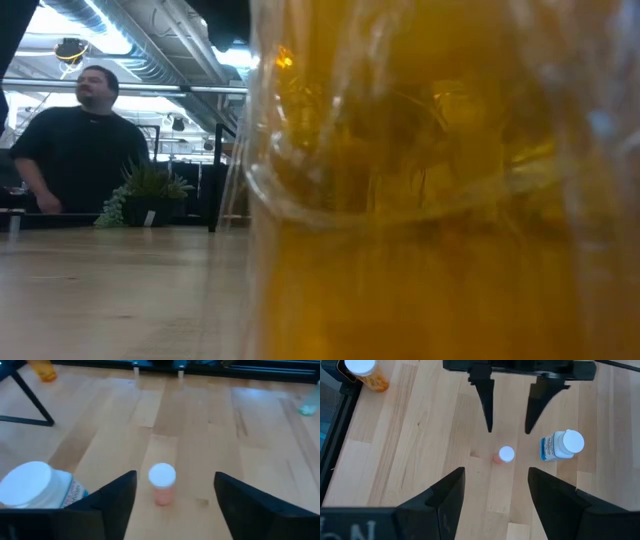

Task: Pick and place medicine bottles onto shelf by color
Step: Put the right pink pill bottle on the shelf aligned with the other pink pill bottle

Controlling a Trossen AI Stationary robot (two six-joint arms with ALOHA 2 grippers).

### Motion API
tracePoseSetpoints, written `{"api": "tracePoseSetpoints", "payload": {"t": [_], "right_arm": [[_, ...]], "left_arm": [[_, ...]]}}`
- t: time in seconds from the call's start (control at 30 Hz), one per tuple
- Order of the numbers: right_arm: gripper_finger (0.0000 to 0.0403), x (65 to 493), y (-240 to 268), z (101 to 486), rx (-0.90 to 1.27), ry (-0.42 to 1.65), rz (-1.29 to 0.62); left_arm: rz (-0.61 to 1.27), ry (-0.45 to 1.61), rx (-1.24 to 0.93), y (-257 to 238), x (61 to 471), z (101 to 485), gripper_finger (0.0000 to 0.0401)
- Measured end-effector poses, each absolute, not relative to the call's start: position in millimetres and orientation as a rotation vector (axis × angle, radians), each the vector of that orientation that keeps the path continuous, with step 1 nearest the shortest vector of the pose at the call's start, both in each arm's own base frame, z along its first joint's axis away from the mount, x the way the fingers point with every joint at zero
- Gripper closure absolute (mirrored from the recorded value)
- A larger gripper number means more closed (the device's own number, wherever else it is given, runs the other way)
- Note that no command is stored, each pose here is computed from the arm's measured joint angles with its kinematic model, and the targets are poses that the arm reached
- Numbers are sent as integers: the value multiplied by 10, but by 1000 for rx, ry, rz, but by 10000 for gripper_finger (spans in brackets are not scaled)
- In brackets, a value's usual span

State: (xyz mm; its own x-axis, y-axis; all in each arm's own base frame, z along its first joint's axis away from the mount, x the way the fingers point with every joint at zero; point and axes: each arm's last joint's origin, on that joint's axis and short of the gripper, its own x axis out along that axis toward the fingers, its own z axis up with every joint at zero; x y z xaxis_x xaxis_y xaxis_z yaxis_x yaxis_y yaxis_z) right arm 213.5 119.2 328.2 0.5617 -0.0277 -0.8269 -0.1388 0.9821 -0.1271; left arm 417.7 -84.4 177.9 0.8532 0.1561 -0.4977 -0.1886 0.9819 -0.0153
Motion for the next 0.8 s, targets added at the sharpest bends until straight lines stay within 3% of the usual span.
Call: {"api": "tracePoseSetpoints", "payload": {"t": [0.2,0.8], "right_arm": [[183,2138,1194,3281,-184,973,66],[183,2155,1203,3291,-175,953,70]], "left_arm": [[192,529,-64,-809,4241,1601,103],[199,481,-25,-781,4348,1367,98]]}}
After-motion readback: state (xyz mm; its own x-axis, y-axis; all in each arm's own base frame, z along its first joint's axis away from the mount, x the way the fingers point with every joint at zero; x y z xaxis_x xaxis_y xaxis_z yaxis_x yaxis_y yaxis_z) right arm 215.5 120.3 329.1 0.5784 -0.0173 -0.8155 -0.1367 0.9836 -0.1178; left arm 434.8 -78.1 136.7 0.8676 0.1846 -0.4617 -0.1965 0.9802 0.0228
